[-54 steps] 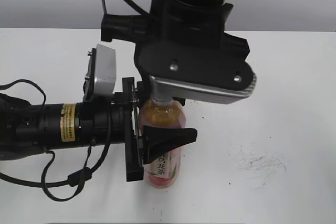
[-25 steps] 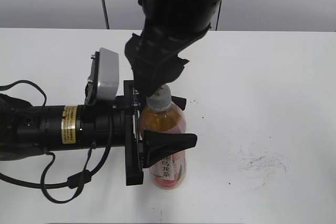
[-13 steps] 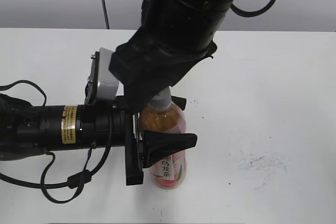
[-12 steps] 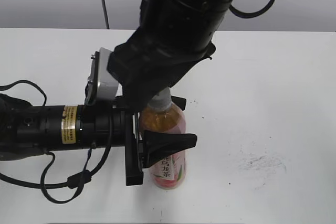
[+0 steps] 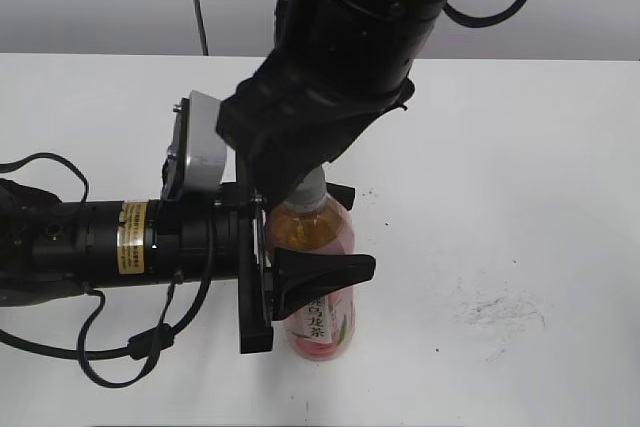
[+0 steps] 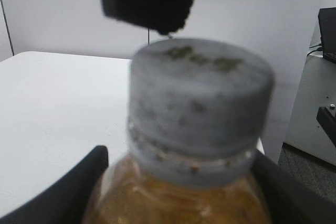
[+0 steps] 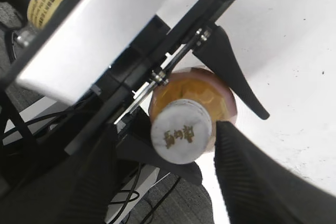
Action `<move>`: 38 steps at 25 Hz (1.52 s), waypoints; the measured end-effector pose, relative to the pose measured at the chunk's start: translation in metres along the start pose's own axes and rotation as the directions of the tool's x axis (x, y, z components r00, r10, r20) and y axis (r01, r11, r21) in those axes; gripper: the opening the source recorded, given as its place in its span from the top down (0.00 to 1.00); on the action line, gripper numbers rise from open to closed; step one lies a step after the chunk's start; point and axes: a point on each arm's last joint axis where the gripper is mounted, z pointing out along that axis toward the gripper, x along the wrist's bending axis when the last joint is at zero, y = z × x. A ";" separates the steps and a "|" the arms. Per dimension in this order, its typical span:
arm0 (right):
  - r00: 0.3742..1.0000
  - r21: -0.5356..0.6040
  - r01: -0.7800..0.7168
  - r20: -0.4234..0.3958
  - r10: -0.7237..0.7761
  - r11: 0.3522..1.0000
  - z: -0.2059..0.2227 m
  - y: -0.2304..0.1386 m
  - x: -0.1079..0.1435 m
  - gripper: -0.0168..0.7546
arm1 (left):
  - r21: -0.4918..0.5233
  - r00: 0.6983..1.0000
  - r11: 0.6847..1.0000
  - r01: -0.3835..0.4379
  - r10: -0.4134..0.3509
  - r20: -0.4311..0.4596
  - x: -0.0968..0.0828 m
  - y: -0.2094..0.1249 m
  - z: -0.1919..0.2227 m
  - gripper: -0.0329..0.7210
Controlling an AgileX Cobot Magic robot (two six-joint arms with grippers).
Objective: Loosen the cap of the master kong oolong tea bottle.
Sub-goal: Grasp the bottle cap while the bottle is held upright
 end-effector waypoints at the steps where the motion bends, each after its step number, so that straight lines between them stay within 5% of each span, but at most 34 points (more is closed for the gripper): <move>1: 1.000 0.001 0.002 0.006 -0.002 1.000 0.000 0.000 -0.001 0.41 | 0.000 1.000 1.000 0.000 0.000 0.000 0.000 0.000 0.000 0.36; 11: 1.000 0.041 -0.003 0.007 0.002 0.999 0.016 0.002 -0.004 0.37 | 0.000 1.000 1.000 0.000 0.000 -0.001 0.000 0.000 0.000 0.36; 15: 1.000 0.048 0.012 0.012 -0.012 0.999 0.018 0.002 -0.005 0.51 | 0.000 1.000 1.000 0.000 0.000 -0.001 0.000 0.000 0.000 0.36; 17: 0.999 0.051 0.048 0.019 -0.049 0.998 0.018 0.002 -0.006 0.62 | 0.000 1.000 1.000 0.000 0.000 -0.001 0.000 0.000 0.000 0.36; 24: 0.939 0.054 0.344 0.003 -0.345 0.937 0.018 0.002 -0.006 0.62 | 0.000 1.000 1.000 -0.001 0.001 0.000 0.000 0.000 0.000 0.36; 30: 0.703 0.046 0.710 -0.019 -0.710 0.702 0.017 0.003 -0.005 0.62 | 0.000 1.000 1.000 -0.005 0.005 0.004 0.000 0.000 0.000 0.36; 38: 0.152 0.026 0.988 -0.045 -0.987 0.151 0.015 0.004 -0.005 0.62 | 0.000 1.000 1.000 -0.005 0.005 0.004 0.000 0.000 0.000 0.36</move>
